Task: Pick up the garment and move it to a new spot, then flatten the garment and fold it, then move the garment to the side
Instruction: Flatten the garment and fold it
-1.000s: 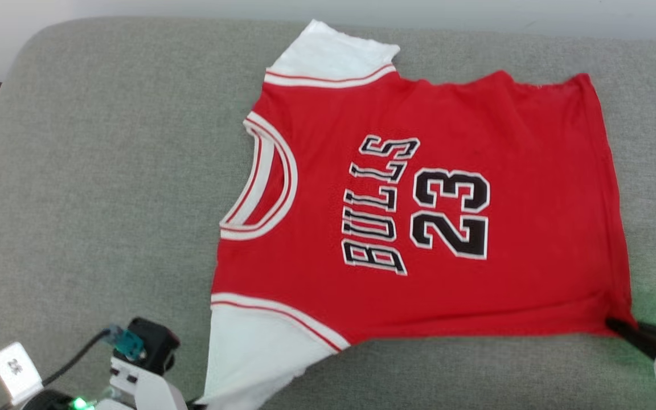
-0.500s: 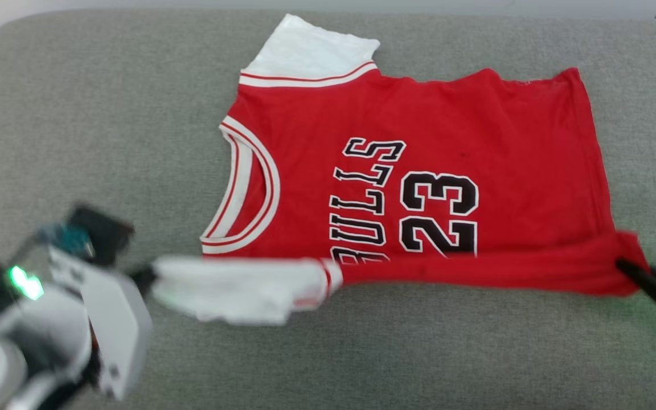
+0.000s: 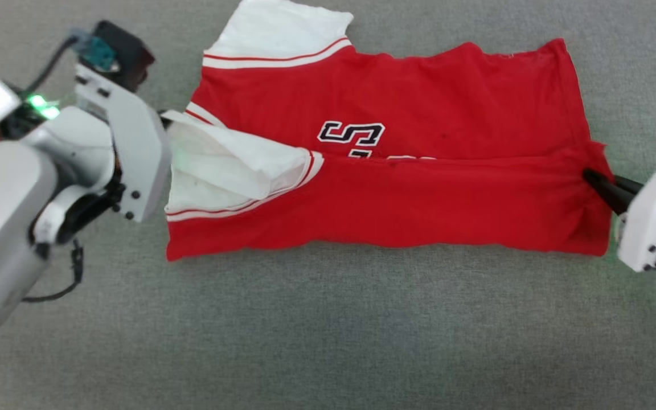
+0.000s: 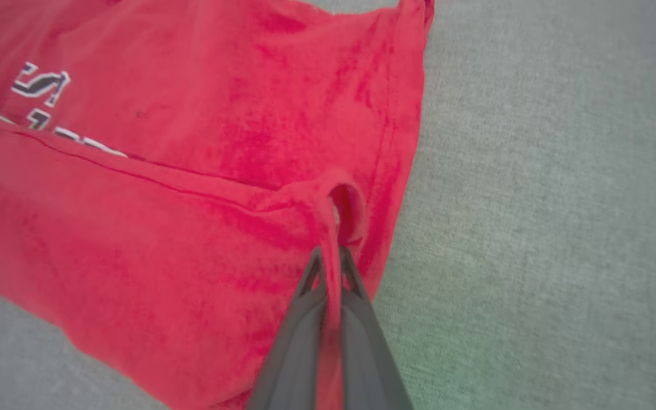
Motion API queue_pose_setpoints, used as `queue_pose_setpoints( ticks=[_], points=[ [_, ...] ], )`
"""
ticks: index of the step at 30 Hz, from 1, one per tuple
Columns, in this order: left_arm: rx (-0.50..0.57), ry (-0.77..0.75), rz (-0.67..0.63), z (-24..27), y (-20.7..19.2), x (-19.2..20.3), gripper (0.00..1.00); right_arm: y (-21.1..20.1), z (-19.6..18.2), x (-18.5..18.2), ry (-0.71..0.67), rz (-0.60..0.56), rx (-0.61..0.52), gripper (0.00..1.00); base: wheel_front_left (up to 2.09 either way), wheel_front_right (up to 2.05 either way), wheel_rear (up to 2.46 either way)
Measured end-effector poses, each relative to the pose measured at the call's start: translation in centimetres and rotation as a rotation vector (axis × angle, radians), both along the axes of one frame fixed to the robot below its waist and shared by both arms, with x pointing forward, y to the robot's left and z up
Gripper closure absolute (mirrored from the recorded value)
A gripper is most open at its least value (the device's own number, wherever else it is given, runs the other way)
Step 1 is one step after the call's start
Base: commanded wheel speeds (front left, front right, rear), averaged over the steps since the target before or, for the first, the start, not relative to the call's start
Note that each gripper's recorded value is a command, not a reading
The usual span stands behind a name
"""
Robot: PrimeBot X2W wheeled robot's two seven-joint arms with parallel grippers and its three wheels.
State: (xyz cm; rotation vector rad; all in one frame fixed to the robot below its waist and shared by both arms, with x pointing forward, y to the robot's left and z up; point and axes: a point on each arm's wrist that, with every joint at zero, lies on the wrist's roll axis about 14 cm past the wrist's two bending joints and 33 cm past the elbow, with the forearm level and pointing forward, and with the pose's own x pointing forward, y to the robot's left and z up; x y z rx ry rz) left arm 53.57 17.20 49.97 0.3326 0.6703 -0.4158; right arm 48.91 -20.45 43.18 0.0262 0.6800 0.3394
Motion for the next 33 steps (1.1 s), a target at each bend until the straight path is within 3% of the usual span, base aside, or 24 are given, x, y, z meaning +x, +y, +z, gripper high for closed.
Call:
queue_pose_setpoints(
  ticks=[11,19,21,22,23,24,25,33],
  points=[
    [-0.016,0.249,0.049,-8.7,-0.9,0.3,1.00,0.9,-3.2,1.2,0.093,0.011,-0.038,1.00,0.00,0.00,0.00],
    [-0.036,0.332,0.114,-10.4,-0.5,0.5,1.00,1.3,-3.5,1.8,0.134,0.020,-0.047,1.00,0.00,0.00,0.00],
    [-0.039,0.335,0.128,-10.3,-0.4,0.7,0.67,1.3,-3.4,1.9,0.137,0.017,-0.040,1.00,0.00,0.00,0.00],
    [-0.040,0.332,0.130,-10.1,-0.4,0.8,0.58,1.4,-3.3,2.0,0.137,0.016,-0.038,0.96,0.00,0.00,0.00],
    [-0.041,0.325,0.132,-9.8,-0.4,0.9,0.23,1.4,-3.2,2.0,0.136,0.018,-0.041,0.78,0.00,0.00,0.00],
    [-0.042,0.312,0.133,-9.4,-0.3,1.1,0.00,1.5,-3.0,2.1,0.134,0.019,-0.041,0.32,0.00,0.00,0.00],
    [-0.044,0.302,0.134,-9.0,-0.2,1.2,0.00,1.5,-2.9,2.1,0.129,0.019,-0.037,0.00,0.00,0.00,0.00],
    [-0.052,0.222,0.162,-5.1,0.6,1.5,0.00,1.3,0.7,3.5,-0.015,-0.002,-0.003,0.00,0.00,0.00,0.00]
  ],
)
